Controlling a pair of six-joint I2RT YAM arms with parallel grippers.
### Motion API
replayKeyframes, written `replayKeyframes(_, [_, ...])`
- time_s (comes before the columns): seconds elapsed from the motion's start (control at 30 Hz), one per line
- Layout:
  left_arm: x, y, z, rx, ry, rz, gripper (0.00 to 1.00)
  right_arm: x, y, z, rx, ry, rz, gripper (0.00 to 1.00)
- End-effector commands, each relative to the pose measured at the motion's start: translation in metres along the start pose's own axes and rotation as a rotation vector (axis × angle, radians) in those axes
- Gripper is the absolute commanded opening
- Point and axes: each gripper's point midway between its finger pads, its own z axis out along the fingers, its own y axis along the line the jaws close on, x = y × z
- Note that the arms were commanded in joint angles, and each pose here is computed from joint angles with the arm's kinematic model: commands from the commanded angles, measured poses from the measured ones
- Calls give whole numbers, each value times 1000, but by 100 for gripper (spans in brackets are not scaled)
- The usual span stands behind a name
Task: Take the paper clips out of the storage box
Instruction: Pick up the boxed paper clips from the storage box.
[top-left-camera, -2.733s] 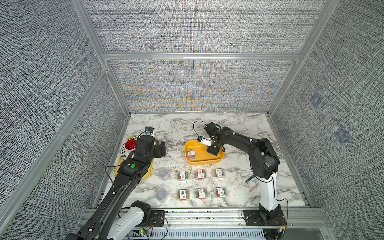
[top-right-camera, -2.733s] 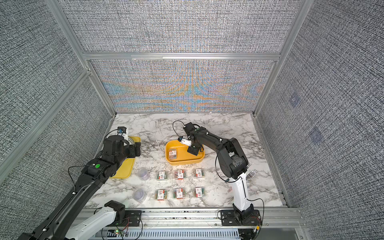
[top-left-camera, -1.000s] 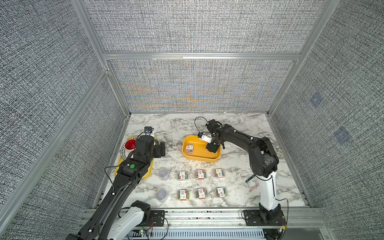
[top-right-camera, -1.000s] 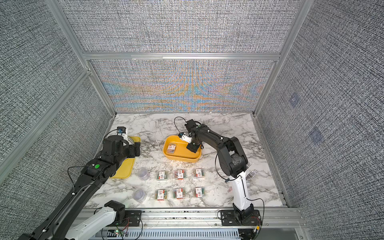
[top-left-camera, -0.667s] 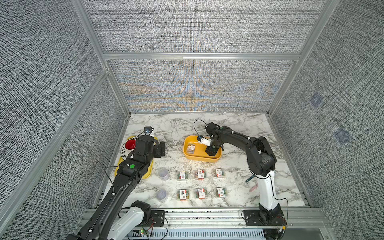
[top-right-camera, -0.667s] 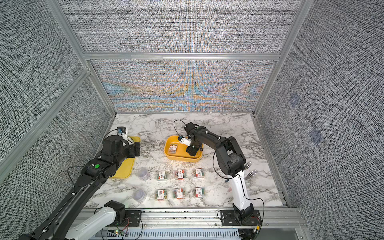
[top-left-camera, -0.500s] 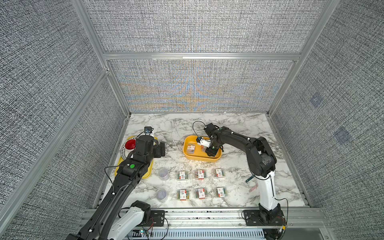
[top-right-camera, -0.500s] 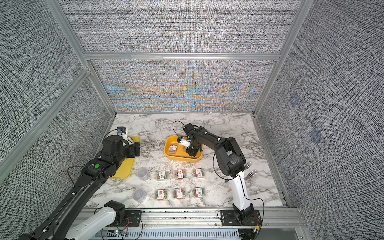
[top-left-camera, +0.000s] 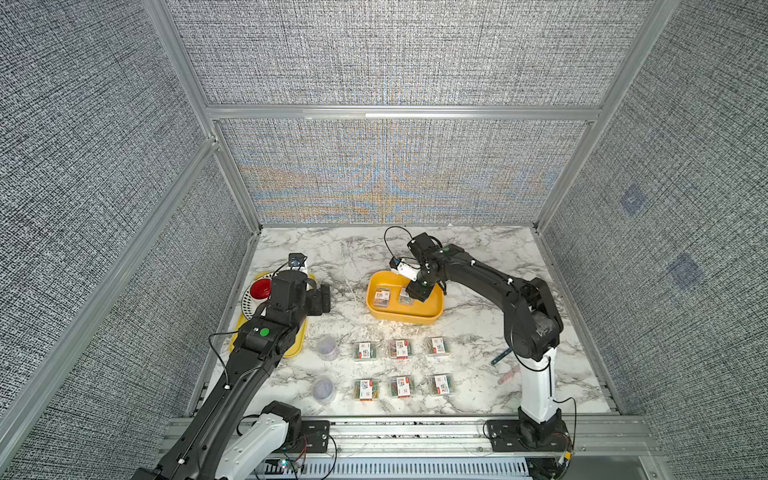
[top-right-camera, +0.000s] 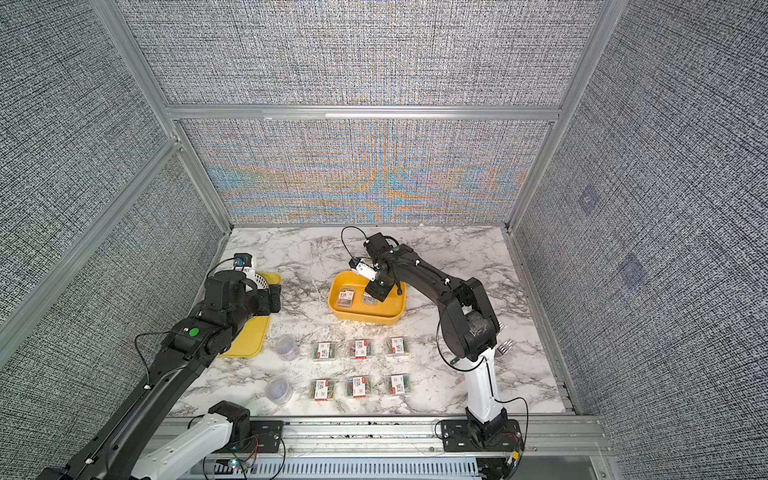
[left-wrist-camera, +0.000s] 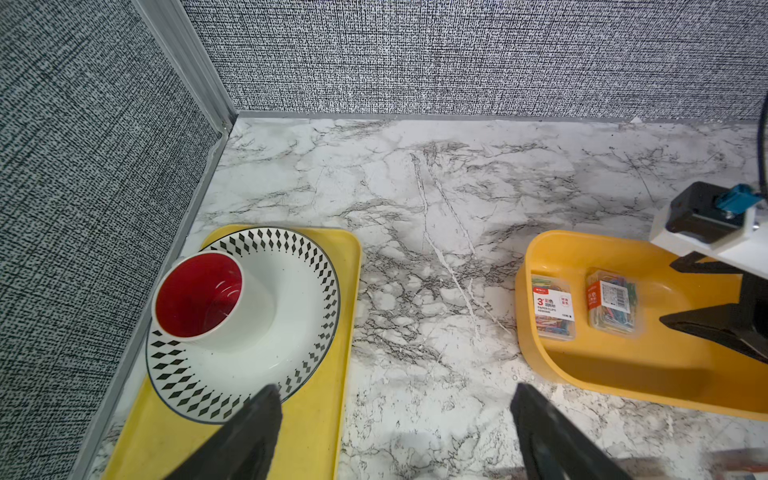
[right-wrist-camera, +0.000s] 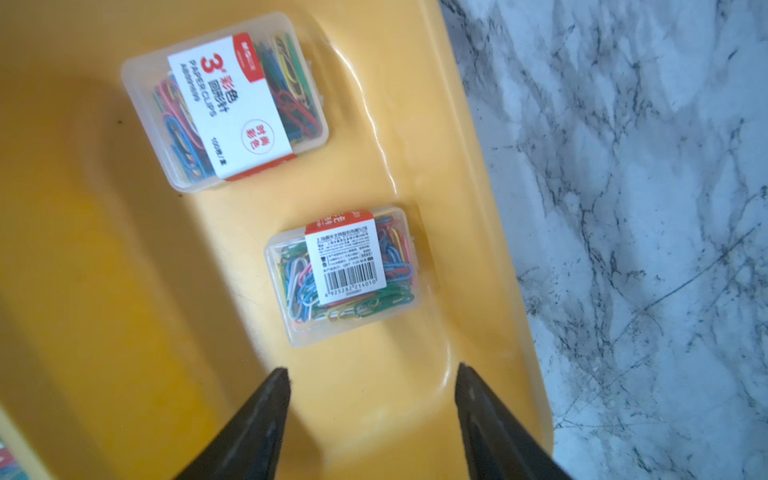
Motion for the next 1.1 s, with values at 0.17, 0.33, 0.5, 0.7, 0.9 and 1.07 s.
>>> replayKeyframes(0.17, [-7,-1,-2,10,-22,-12,89,-17,2,10,-35,40,147,72])
replayKeyframes(0.33, [-7,0,-2,10,-23,-12,89,-20,-4,12,-21,101,406,72])
replayKeyframes(0.5, [-7,-1,-2,14,-22,-15,89,-18,-1,5,4,88,625,72])
replayKeyframes(0.7, [-6,-1,-2,15,-19,-16,89,-26,4,3,36,41,804,81])
replayKeyframes(0.9, [-7,-1,-3,15,-22,-16,89,-26,0,17,72,41,880,82])
replayKeyframes(1.07, [-7,-1,-3,20,-21,-18,89,-22,-2,24,95,34,924,81])
